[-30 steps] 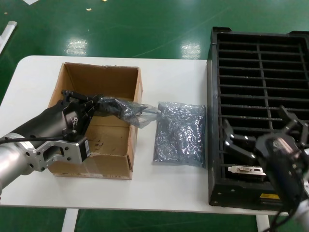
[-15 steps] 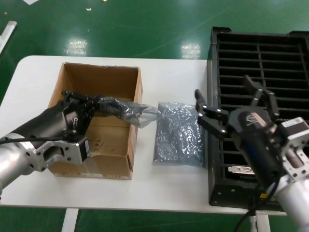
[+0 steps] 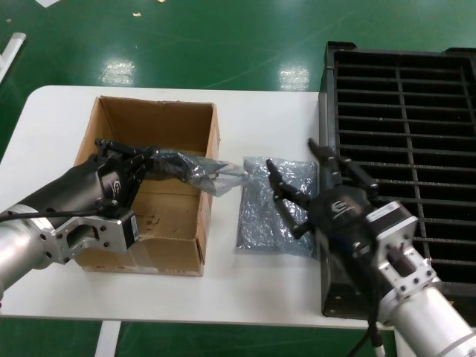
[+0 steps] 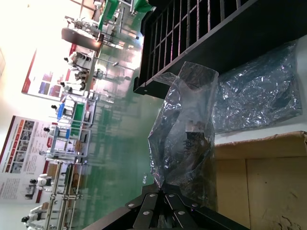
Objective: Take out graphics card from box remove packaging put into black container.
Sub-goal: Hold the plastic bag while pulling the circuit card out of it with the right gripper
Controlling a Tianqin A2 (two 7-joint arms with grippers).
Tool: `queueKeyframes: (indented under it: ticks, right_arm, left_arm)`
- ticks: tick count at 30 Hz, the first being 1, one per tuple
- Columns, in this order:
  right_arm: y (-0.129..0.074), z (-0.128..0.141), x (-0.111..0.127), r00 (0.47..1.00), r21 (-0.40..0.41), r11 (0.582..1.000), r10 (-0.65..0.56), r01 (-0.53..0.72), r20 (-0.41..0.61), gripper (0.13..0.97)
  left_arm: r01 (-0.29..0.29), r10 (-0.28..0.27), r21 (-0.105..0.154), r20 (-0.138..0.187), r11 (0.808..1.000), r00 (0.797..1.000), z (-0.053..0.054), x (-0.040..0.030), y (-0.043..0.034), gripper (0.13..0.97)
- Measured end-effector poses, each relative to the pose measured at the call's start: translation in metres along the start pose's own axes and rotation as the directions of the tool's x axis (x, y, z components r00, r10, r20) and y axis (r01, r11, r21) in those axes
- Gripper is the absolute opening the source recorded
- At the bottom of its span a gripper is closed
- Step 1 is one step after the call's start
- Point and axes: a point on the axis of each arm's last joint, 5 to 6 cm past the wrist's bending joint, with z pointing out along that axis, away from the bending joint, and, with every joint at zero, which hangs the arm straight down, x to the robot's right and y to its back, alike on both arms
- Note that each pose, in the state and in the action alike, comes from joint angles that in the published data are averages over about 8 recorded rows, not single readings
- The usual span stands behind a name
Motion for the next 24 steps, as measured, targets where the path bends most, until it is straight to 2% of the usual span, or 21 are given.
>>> queueKeyframes:
  ticks: [1,9,16,24]
  right_arm:
    - [0.001,0.001,-0.002,1.0,-0.004,1.0,-0.013,0.013,0.011,0.59]
    - [0.01,0.019,-0.015,0.99,-0.023,0.994,-0.107,0.11,0.096,0.378]
    - [0.013,0.043,-0.009,0.972,-0.037,0.982,-0.177,0.185,0.156,0.268]
    - [0.012,0.05,-0.005,0.941,-0.041,0.966,-0.238,0.255,0.242,0.17]
  left_arm:
    - [0.0,0.0,0.0,0.0,1.0,1.0,0.0,0.0,0.0,0.138]
    - [0.0,0.0,0.0,0.0,1.0,1.0,0.0,0.0,0.0,0.138]
    - [0.0,0.0,0.0,0.0,1.0,1.0,0.0,0.0,0.0,0.138]
    - [0.0,0.0,0.0,0.0,1.0,1.0,0.0,0.0,0.0,0.138]
